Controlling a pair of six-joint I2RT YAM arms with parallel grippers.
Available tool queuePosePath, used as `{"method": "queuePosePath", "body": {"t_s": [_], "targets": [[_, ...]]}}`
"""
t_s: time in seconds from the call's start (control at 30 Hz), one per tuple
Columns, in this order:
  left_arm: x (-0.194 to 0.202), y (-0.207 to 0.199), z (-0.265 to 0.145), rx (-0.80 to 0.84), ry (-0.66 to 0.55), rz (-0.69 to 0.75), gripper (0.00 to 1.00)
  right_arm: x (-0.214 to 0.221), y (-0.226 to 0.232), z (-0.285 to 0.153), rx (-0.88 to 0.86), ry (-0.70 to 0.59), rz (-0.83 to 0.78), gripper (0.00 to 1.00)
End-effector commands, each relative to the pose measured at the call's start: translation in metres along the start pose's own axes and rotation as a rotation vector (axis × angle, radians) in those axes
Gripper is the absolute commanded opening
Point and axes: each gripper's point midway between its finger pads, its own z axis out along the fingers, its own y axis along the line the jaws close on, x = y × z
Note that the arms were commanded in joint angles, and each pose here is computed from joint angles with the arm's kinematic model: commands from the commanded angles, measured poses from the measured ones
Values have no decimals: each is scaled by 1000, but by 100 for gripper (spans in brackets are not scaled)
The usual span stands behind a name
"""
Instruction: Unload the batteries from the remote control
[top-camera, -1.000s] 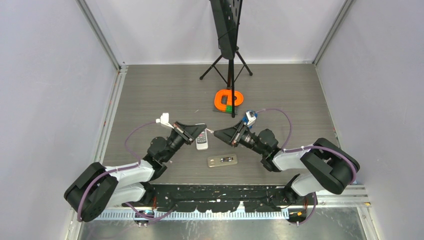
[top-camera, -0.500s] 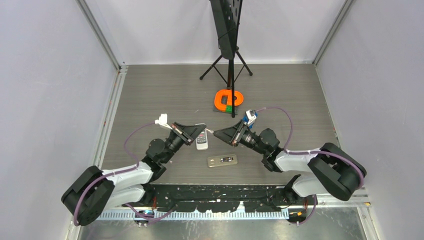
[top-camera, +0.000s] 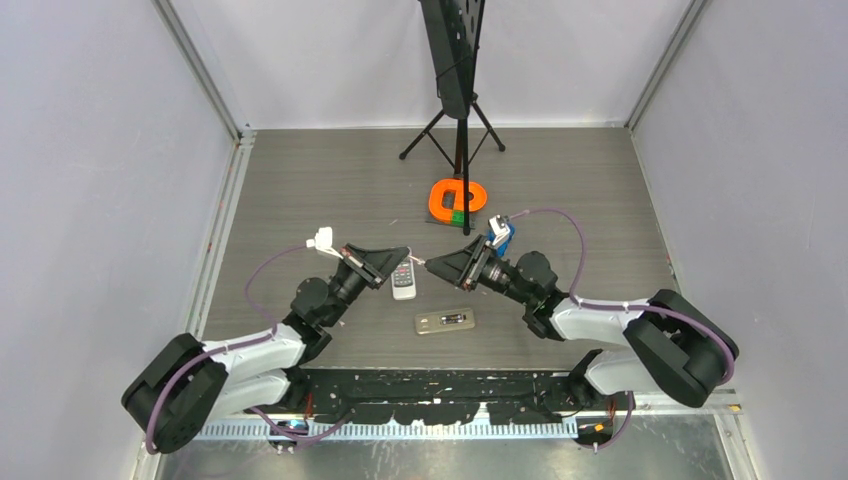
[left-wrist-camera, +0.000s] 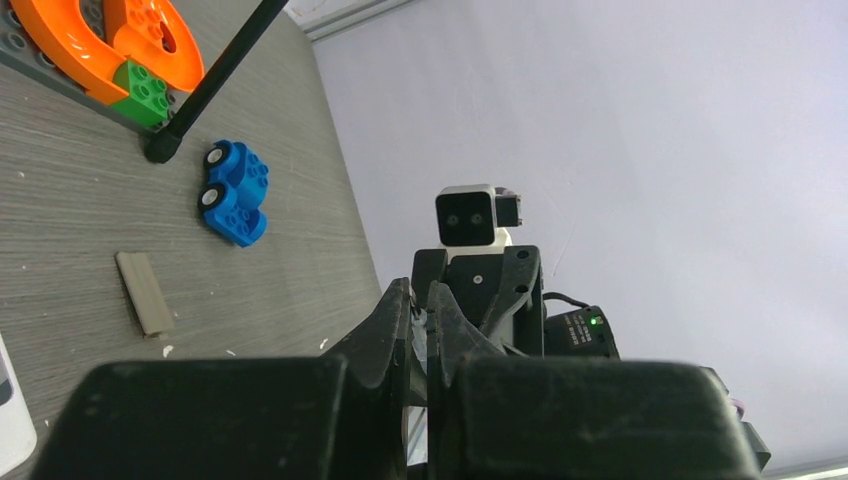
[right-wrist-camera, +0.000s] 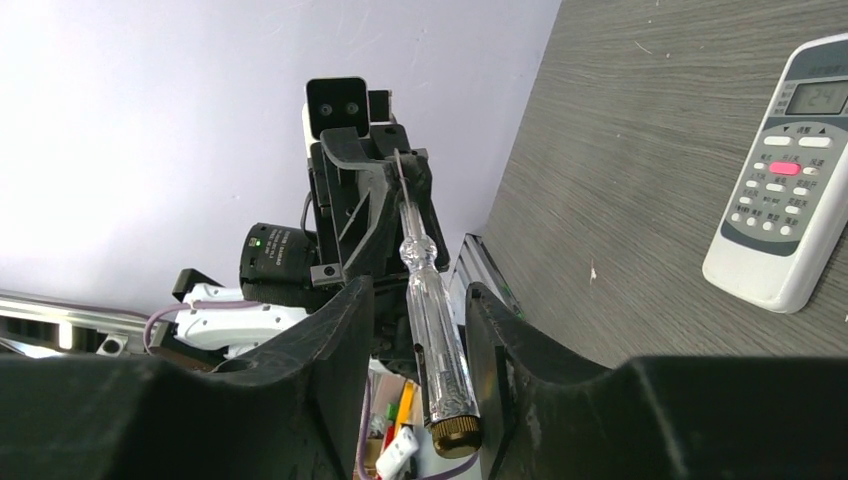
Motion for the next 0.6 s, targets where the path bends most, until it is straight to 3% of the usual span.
{"method": "queuePosePath", "body": {"t_s": [0.0, 0.1, 0.33, 0.57], "targets": [[-5, 6, 1, -6, -32, 29, 0, -7, 36, 8, -132, -3, -23, 40], [-3, 7, 1, -6, -23, 24, 0, -6, 36, 9, -141, 4, -13, 35], [-1, 6, 0, 7, -18, 15, 0, -10, 35, 8, -141, -24, -1, 38], [4, 9, -1, 3, 6, 12, 0, -13, 35, 7, -127, -42, -5, 26]]}}
